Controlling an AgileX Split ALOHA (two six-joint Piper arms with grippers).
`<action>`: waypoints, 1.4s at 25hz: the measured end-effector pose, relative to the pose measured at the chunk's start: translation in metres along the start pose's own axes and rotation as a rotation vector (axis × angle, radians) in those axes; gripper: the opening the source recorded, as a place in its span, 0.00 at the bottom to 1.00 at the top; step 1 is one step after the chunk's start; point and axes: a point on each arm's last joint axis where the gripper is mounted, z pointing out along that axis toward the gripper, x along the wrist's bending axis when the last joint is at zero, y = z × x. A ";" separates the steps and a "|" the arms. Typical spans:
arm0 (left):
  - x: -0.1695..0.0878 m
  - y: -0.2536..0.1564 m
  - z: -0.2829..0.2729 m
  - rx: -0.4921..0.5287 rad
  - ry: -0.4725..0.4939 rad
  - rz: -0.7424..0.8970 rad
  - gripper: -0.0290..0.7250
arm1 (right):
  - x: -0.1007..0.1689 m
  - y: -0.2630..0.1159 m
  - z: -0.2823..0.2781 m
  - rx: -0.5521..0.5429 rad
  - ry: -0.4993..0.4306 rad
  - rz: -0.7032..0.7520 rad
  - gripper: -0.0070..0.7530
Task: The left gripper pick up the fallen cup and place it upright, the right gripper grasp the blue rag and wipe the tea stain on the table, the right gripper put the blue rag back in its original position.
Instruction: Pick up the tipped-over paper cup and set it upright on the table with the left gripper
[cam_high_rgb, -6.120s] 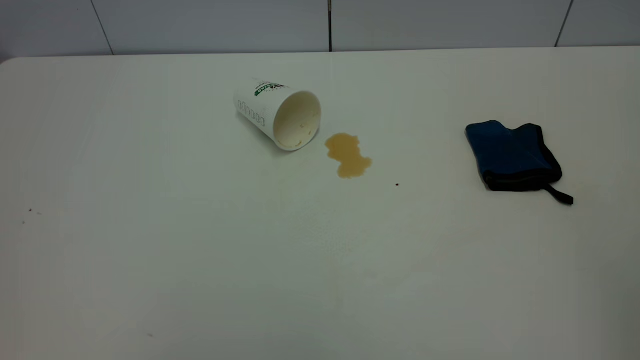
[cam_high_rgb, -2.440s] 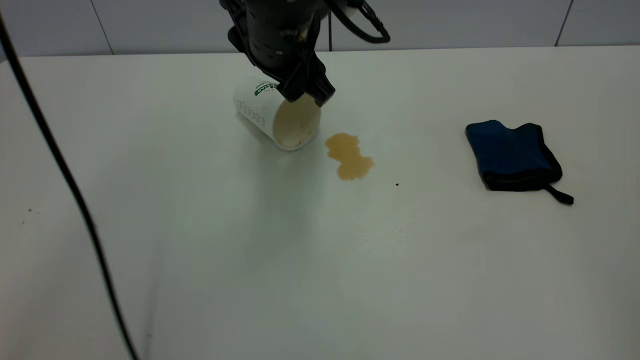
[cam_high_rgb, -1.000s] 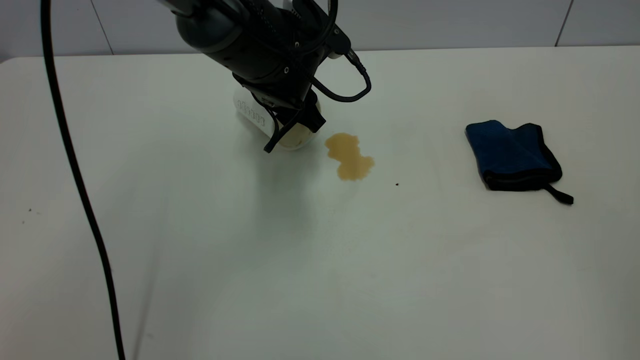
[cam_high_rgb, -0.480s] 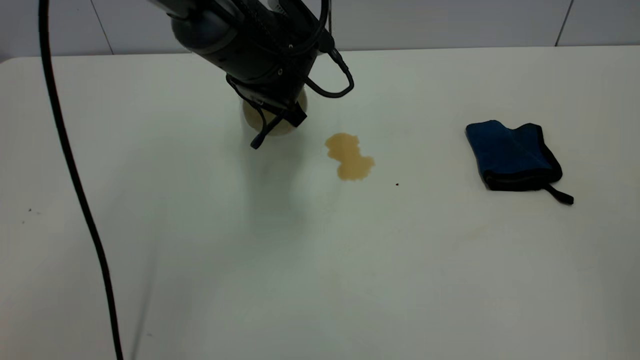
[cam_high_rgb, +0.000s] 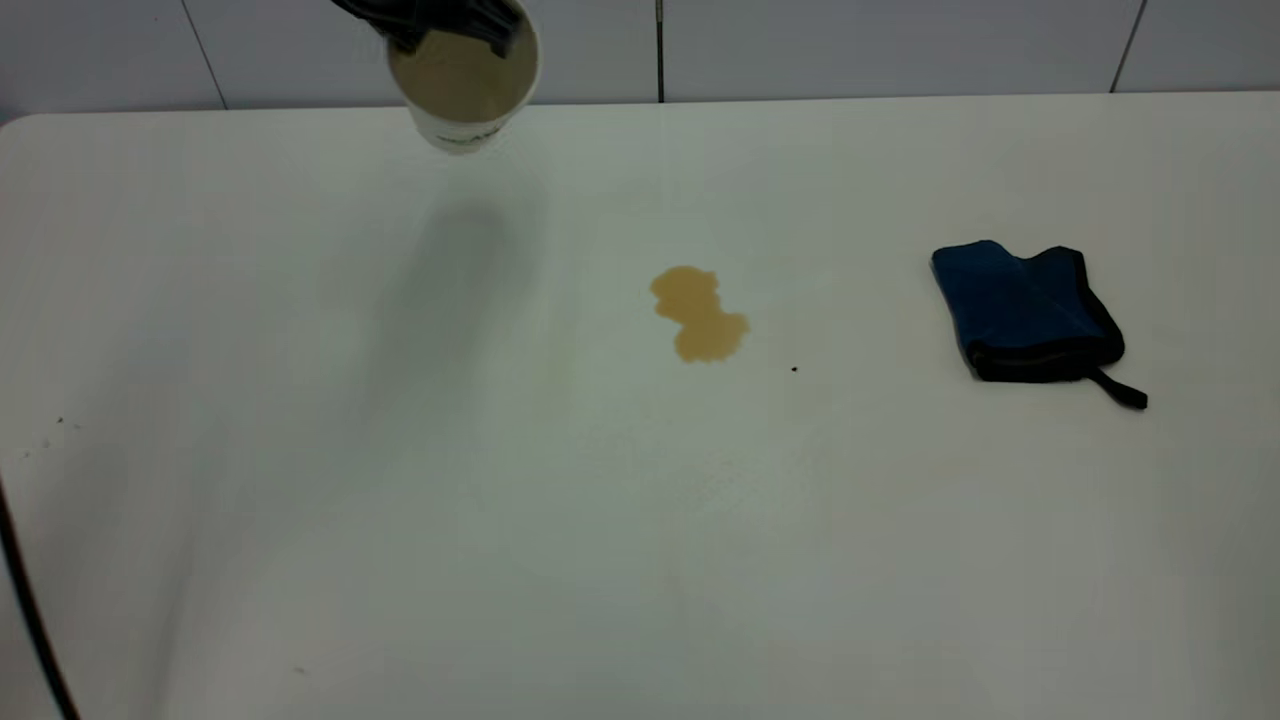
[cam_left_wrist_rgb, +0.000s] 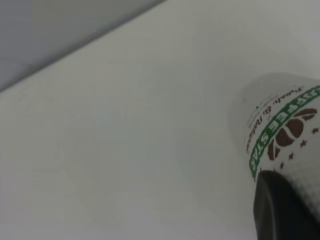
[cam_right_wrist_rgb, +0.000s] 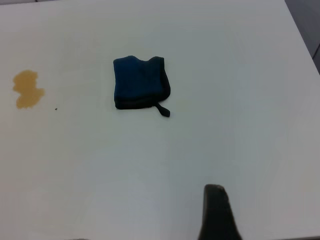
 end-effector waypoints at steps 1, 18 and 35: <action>0.005 -0.005 0.002 0.051 -0.046 -0.002 0.04 | 0.000 0.000 0.000 0.000 0.000 0.000 0.72; 0.023 -0.035 0.034 0.182 -0.486 -0.207 0.04 | 0.000 0.000 0.000 0.000 0.000 0.000 0.72; 0.016 -0.035 0.068 0.294 -0.448 -0.306 0.08 | 0.000 0.000 0.000 0.000 0.000 0.001 0.72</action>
